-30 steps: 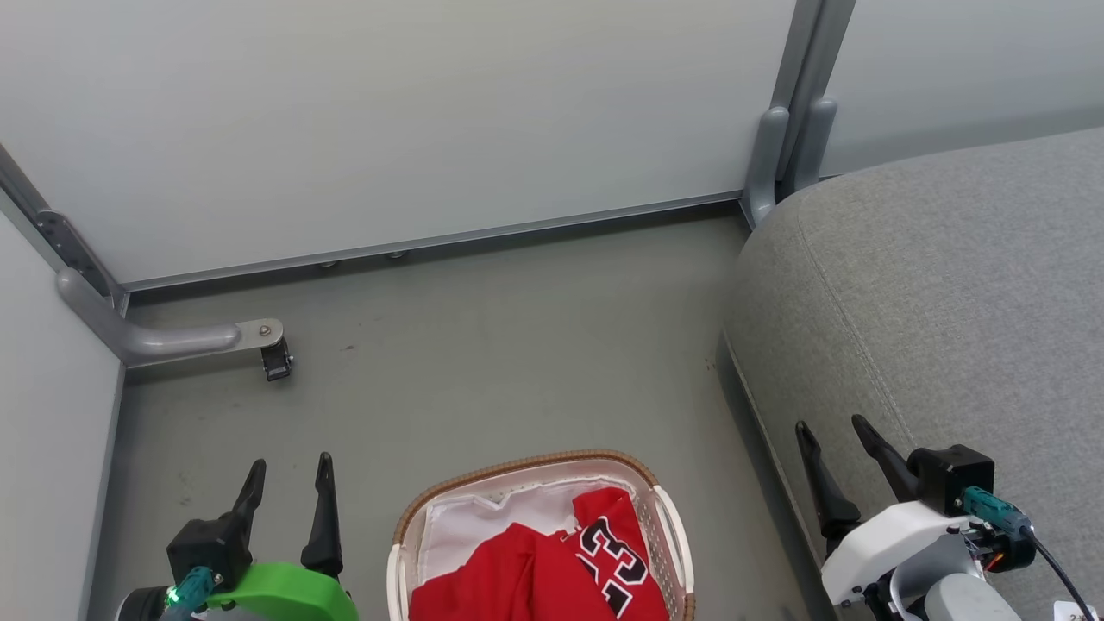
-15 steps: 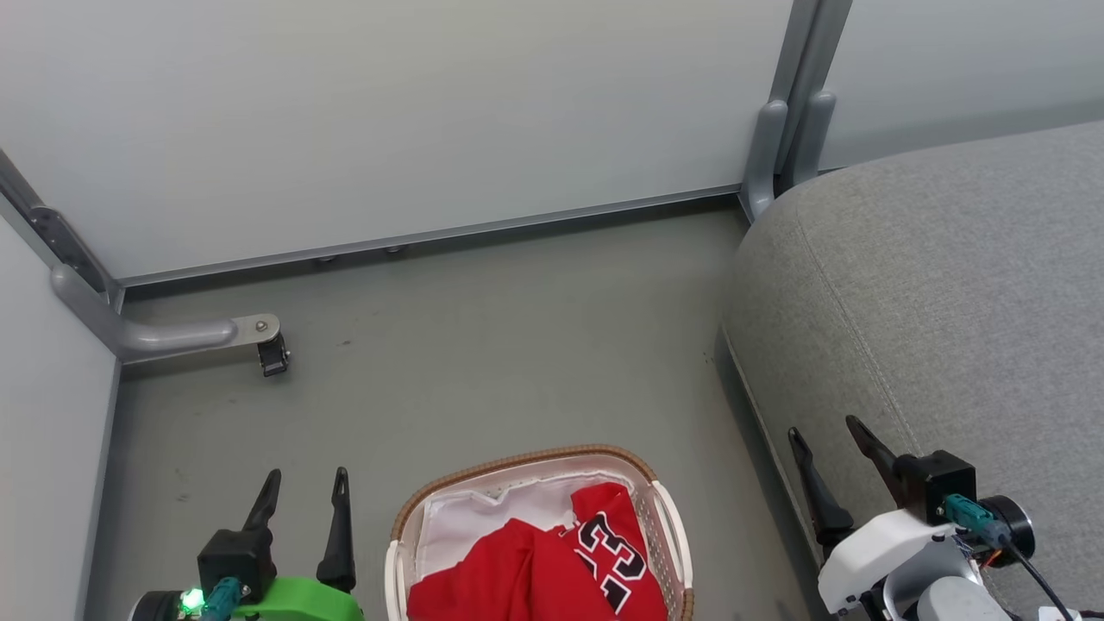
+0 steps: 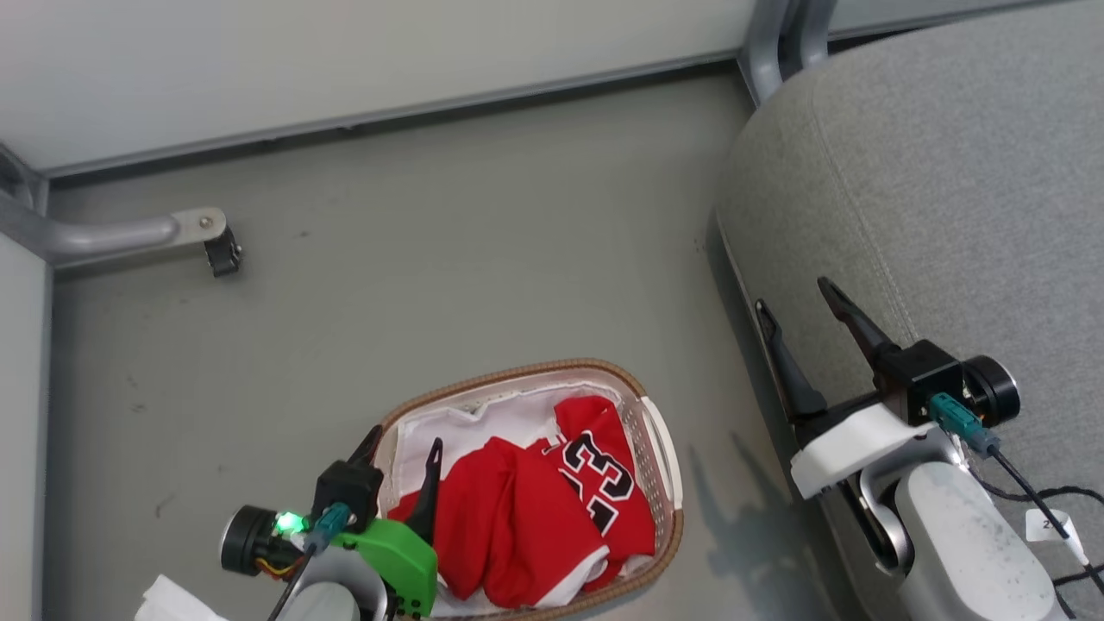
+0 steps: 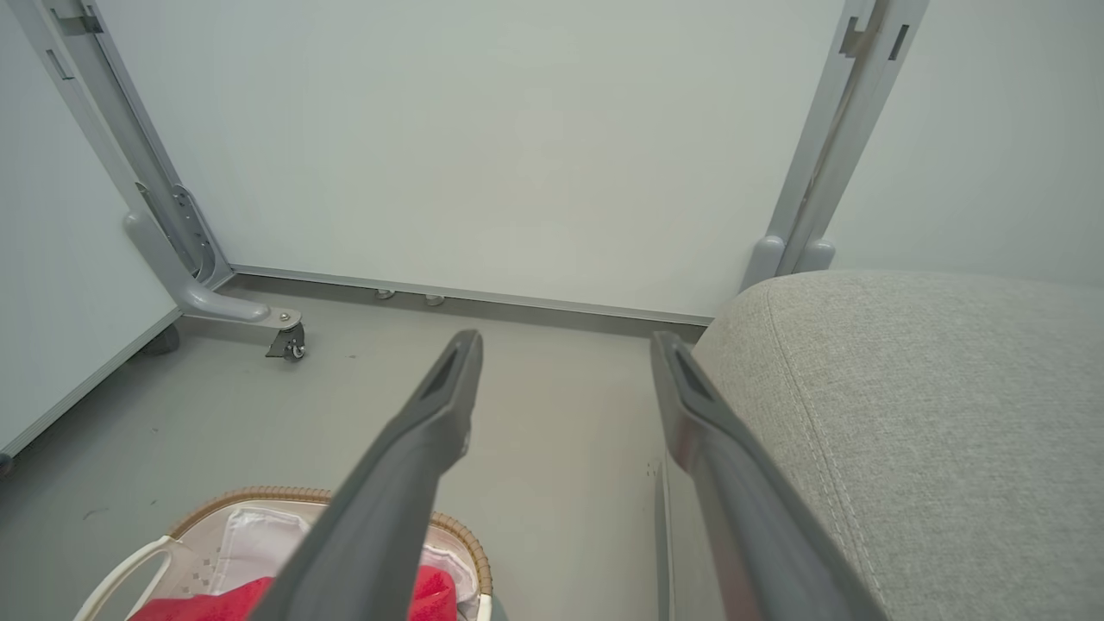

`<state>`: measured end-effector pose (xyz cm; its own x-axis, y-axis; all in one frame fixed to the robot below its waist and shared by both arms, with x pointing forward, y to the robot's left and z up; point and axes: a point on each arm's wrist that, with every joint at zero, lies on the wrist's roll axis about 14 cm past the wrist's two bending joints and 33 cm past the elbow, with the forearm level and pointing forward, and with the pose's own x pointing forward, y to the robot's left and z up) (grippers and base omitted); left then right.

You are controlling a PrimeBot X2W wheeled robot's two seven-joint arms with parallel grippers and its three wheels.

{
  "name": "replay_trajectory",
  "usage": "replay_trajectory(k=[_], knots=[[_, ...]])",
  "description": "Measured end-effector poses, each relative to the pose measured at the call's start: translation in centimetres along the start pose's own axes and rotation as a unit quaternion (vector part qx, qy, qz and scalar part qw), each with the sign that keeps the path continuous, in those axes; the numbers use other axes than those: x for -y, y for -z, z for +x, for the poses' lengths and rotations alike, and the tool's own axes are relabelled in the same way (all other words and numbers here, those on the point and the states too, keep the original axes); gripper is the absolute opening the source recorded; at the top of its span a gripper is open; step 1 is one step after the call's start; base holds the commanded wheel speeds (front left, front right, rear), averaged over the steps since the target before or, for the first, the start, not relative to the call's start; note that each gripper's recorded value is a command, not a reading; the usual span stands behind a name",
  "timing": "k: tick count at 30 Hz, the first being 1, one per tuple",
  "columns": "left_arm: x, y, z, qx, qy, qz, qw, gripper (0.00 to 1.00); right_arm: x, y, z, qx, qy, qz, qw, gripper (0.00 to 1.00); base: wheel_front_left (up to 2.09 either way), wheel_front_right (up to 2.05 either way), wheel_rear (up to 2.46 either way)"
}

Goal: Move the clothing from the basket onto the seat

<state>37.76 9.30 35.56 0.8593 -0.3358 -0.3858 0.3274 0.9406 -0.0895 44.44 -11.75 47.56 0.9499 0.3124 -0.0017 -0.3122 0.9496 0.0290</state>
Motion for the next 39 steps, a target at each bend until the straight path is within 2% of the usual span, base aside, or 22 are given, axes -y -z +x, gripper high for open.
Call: replay_trajectory(k=[10, 16, 25, 27, 30, 33, 35, 36, 37, 39], knots=[[2.2, 6.5, 6.4, -0.121, 0.074, 0.003, 0.990, 1.00, 2.3, 2.7, 4.1, -0.006, 0.006, 0.008, 1.000, 1.00, 0.00, 0.00, 0.00], [2.8, 12.2, 8.4, -0.207, 0.106, 0.009, 0.973, 1.00, 2.5, 5.6, 5.6, -0.022, 0.003, 0.021, 1.000, 1.00, 0.00, 0.00, 0.00], [2.3, 17.9, 11.1, -0.286, 0.120, 0.011, 0.951, 1.00, 3.9, 10.4, 5.6, -0.067, 0.014, 0.020, 0.997, 1.00, 0.00, 0.00, 0.00], [2.5, 19.2, 11.3, -0.311, 0.124, 0.008, 0.942, 1.00, 4.2, 11.4, 5.3, -0.080, 0.020, 0.021, 0.996, 1.00, 0.00, 0.00, 0.00], [3.5, 21.7, 10.3, -0.367, 0.136, 0.004, 0.920, 1.00, 5.0, 12.7, 4.6, -0.098, 0.031, 0.019, 0.995, 1.00, 0.00, 0.00, 0.00], [4.5, 22.7, 10.0, -0.392, 0.146, -0.001, 0.908, 1.00, 5.5, 13.3, 4.0, -0.109, 0.040, 0.017, 0.993, 1.00, 0.00, 0.00, 0.00], [5.1, 22.8, 10.0, -0.392, 0.157, 0.002, 0.907, 1.00, 5.7, 13.5, 3.8, -0.115, 0.044, 0.016, 0.992, 1.00, 0.00, 0.00, 0.00], [5.3, 22.6, 10.1, -0.386, 0.161, 0.003, 0.908, 0.03, 5.7, 13.4, 3.7, -0.115, 0.044, 0.016, 0.992, 1.00, 0.00, 0.00, 0.00], [5.5, 22.3, 10.3, -0.377, 0.161, 0.000, 0.912, 0.00, 5.8, 13.2, 3.7, -0.113, 0.045, 0.016, 0.992, 1.00, 0.00, 0.00, 0.00], [5.6, 21.7, 10.4, -0.362, 0.159, -0.006, 0.919, 0.00, 5.8, 12.8, 3.7, -0.109, 0.046, 0.015, 0.993, 1.00, 0.00, 0.00, 0.00]])
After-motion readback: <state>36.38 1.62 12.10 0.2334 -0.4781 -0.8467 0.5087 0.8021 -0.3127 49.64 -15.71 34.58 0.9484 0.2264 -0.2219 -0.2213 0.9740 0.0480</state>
